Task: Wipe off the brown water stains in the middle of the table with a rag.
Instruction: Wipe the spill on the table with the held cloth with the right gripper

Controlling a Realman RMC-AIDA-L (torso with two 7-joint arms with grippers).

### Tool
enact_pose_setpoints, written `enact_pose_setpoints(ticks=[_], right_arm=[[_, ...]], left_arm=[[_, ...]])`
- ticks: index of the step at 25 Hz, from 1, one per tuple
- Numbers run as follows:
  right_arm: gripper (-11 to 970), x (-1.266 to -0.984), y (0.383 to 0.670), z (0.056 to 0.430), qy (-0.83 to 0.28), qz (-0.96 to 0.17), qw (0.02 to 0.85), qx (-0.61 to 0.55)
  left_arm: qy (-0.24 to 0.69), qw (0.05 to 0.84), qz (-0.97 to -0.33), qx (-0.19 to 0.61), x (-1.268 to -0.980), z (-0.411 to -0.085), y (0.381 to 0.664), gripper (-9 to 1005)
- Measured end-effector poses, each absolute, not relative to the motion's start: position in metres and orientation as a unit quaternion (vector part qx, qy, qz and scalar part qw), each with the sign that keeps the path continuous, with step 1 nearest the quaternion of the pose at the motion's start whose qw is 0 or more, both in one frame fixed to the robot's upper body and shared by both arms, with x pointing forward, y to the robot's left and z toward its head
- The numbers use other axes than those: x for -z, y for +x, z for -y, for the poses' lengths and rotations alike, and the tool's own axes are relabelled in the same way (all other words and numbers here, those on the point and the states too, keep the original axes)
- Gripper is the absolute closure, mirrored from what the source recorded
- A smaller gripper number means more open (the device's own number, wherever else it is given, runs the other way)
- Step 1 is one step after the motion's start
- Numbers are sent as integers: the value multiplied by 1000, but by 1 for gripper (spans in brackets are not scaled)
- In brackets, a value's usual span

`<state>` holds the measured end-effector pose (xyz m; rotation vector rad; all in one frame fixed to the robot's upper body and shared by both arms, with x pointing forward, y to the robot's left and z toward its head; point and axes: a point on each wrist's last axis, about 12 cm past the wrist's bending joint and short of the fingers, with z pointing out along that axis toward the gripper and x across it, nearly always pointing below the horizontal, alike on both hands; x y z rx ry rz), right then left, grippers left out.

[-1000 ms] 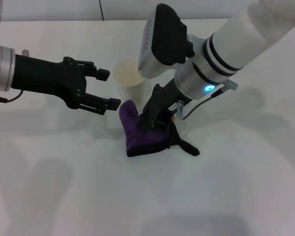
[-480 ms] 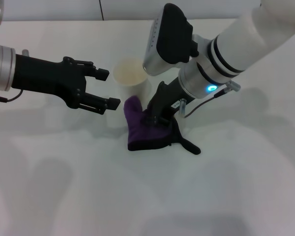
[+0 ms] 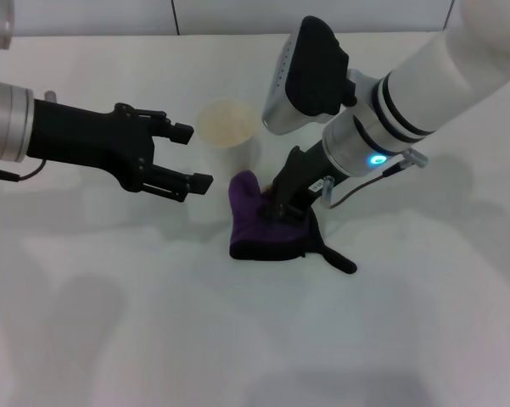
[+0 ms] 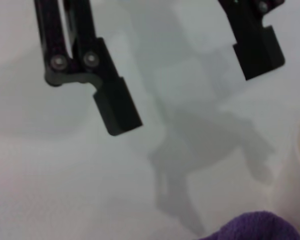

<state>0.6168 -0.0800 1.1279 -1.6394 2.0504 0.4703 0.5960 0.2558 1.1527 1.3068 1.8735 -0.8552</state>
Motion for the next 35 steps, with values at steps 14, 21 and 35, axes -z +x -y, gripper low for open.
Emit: enact_pose_setpoints(ticks=[14, 21, 35], right_arm=[[878, -1125, 623, 95, -569, -768, 243, -162], [878, -1124, 625, 105, -551, -781, 245, -161], [878, -1125, 610, 95, -582, -766, 211, -175]], left_arm=[[500, 343, -725, 325, -1150, -259, 595, 111], [500, 344, -726, 324, -1149, -259, 595, 111], [500, 347, -725, 322, -1148, -258, 596, 111]])
